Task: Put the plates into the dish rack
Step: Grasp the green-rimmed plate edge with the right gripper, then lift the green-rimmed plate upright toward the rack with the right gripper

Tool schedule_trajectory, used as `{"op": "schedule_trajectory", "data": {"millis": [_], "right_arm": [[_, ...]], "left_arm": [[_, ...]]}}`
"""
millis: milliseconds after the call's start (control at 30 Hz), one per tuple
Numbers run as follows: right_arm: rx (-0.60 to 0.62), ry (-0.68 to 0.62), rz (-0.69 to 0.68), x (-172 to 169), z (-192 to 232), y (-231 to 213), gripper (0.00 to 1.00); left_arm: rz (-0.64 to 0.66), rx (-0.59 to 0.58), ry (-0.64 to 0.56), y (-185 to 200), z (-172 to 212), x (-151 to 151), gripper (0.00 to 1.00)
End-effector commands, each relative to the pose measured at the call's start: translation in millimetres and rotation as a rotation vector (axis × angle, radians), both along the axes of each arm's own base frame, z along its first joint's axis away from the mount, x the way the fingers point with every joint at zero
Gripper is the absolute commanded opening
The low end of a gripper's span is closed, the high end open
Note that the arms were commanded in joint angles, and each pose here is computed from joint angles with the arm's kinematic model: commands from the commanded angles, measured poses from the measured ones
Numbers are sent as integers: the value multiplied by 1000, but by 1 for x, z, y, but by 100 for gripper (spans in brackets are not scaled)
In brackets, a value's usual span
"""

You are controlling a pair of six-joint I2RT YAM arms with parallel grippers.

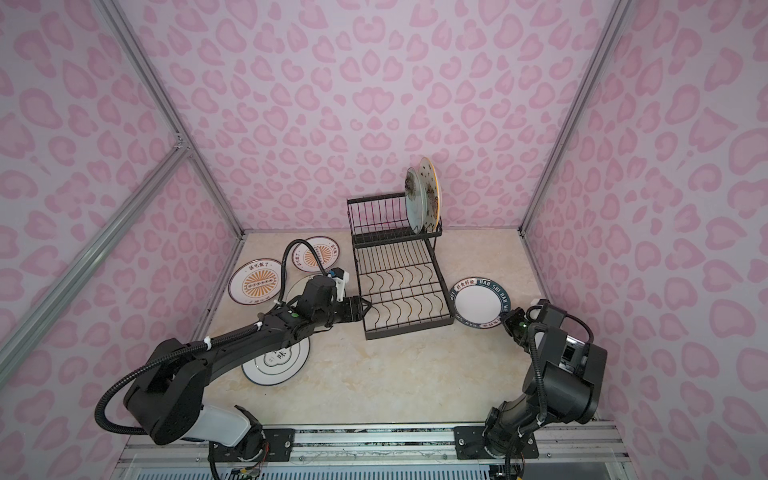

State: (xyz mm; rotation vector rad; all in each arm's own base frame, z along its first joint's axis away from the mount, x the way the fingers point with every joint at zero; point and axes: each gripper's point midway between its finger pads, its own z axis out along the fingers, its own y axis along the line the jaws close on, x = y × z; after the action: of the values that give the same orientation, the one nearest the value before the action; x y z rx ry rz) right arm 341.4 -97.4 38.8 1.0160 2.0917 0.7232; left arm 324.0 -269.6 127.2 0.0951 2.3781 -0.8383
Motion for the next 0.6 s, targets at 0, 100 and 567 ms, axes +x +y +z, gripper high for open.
{"op": "schedule_trajectory", "data": {"millis": [0, 100, 567], "right_arm": [[-21, 19, -15, -7, 0, -2, 0], [-34, 4, -22, -9, 9, -4, 0], [-135, -153, -72, -17, 79, -18, 0]], "left_arm": [[2, -6, -29, 0, 8, 2, 70], [-4, -14, -30, -2, 11, 3, 71], [-11, -13, -38, -4, 17, 5, 71]]}}
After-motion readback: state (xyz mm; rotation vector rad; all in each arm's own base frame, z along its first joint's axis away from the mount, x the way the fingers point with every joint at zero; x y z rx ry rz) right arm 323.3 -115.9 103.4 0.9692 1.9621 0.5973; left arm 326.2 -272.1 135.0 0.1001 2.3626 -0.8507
